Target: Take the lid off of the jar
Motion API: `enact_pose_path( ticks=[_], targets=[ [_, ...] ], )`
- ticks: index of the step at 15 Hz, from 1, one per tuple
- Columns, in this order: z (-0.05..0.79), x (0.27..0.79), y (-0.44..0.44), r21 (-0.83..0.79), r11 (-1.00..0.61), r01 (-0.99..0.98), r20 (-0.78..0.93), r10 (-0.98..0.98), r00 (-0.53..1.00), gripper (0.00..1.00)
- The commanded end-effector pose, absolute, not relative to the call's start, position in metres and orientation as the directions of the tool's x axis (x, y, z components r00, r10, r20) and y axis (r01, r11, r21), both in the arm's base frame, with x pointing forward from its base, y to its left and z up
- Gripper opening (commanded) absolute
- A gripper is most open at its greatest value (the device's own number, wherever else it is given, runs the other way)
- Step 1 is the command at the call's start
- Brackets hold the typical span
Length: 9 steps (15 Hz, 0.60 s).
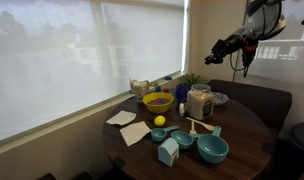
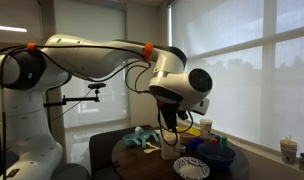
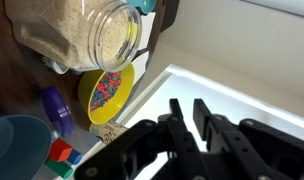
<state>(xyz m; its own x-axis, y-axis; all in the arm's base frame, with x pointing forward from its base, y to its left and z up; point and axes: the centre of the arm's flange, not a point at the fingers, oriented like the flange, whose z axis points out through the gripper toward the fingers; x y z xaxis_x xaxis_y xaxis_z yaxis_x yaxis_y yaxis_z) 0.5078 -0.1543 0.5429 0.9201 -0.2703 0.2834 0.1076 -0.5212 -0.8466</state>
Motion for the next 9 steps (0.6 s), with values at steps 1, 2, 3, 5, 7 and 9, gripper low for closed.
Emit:
enact_pose_path(
  ticks=[1,2,3,5,7,9],
  targets=[
    [0.5446,0.4946,-0.1543,-0.846,-0.52,0.12,0.291,-0.262,0.92,0.44],
    [0.5446,0.4947,-0.1543,-0.843,-0.525,0.119,0.292,-0.261,0.92,0.41],
    [0.5445,0.4948,-0.1538,-0.842,-0.527,0.118,0.292,-0.259,0.921,0.42],
    [0.5446,0.4952,-0.1535,-0.84,-0.53,0.115,0.289,-0.258,0.922,0.55],
    [0.5456,0.4952,-0.1534,-0.836,-0.536,0.113,0.289,-0.257,0.922,0.69],
    [0.5479,0.4947,-0.1528,-0.831,-0.546,0.109,0.288,-0.253,0.923,0.81]
  ],
)
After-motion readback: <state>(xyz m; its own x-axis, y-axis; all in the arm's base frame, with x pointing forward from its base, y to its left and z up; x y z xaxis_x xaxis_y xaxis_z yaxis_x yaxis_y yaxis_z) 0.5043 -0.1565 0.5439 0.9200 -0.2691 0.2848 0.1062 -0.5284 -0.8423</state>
